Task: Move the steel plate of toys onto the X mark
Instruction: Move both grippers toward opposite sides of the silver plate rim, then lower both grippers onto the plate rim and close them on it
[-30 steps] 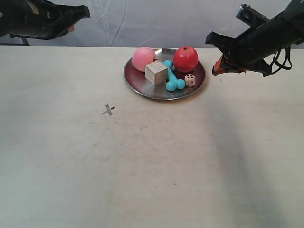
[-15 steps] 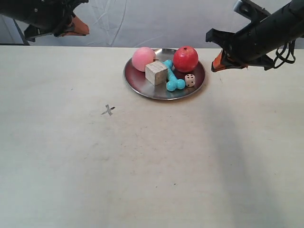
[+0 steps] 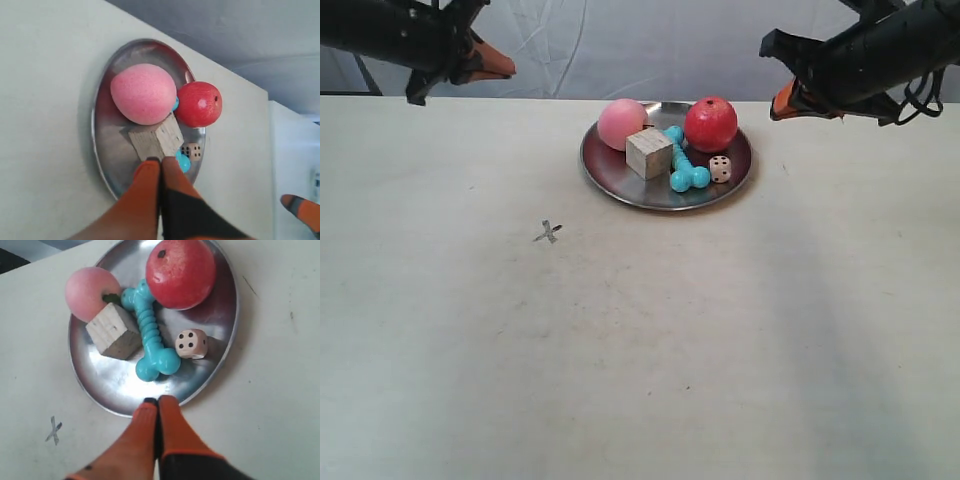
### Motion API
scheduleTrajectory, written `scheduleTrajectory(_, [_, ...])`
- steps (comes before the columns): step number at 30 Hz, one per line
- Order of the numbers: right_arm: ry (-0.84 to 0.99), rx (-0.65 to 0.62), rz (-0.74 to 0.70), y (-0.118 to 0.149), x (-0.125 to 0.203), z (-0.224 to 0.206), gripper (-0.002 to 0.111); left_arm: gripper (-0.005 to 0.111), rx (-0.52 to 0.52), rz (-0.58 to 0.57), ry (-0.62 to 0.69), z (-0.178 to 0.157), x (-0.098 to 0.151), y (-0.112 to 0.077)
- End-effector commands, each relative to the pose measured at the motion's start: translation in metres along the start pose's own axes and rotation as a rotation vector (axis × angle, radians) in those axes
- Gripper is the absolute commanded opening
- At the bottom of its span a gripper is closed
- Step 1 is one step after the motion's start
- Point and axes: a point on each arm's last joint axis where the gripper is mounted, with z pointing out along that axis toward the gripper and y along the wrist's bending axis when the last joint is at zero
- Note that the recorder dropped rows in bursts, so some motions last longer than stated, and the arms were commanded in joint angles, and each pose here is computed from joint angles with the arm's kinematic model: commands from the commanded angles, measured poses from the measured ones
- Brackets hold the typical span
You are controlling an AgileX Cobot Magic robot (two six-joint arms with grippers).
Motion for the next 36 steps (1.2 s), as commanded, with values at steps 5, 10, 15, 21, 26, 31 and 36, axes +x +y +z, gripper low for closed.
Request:
scheduleTrajectory(5, [0.054, -0.162, 0.22, -0.058, -0.04, 0.033, 0.005, 0.0, 0.148, -0.115, 0.104, 0.055, -0.005, 0.032])
scheduleTrajectory(10, [0.066, -0.207, 0.28, -0.086, -0.054, 0.058, 0.027, 0.0, 0.065, -0.009, 0.119, 0.069, -0.006, 0.035])
scheduleTrajectory(15, [0.117, -0.234, 0.281, -0.1, -0.056, 0.085, 0.047, 0.013, -0.038, 0.063, 0.088, 0.07, -0.009, 0.043])
scheduleTrajectory(21, [0.161, -0.242, 0.305, -0.114, -0.048, 0.112, 0.043, 0.029, -0.061, 0.08, 0.065, 0.075, -0.008, 0.042])
scheduleTrajectory(26, [0.182, -0.235, 0.323, -0.121, -0.041, 0.122, 0.043, 0.03, -0.09, 0.085, 0.108, 0.096, 0.005, 0.052])
scheduleTrajectory(31, [0.194, -0.234, 0.328, -0.124, -0.038, 0.126, 0.043, 0.03, -0.072, -0.028, 0.157, 0.119, 0.02, 0.072])
scheduleTrajectory(36, [0.2, -0.224, 0.319, -0.125, -0.037, 0.127, 0.043, 0.03, -0.043, -0.074, 0.167, 0.128, 0.026, 0.075])
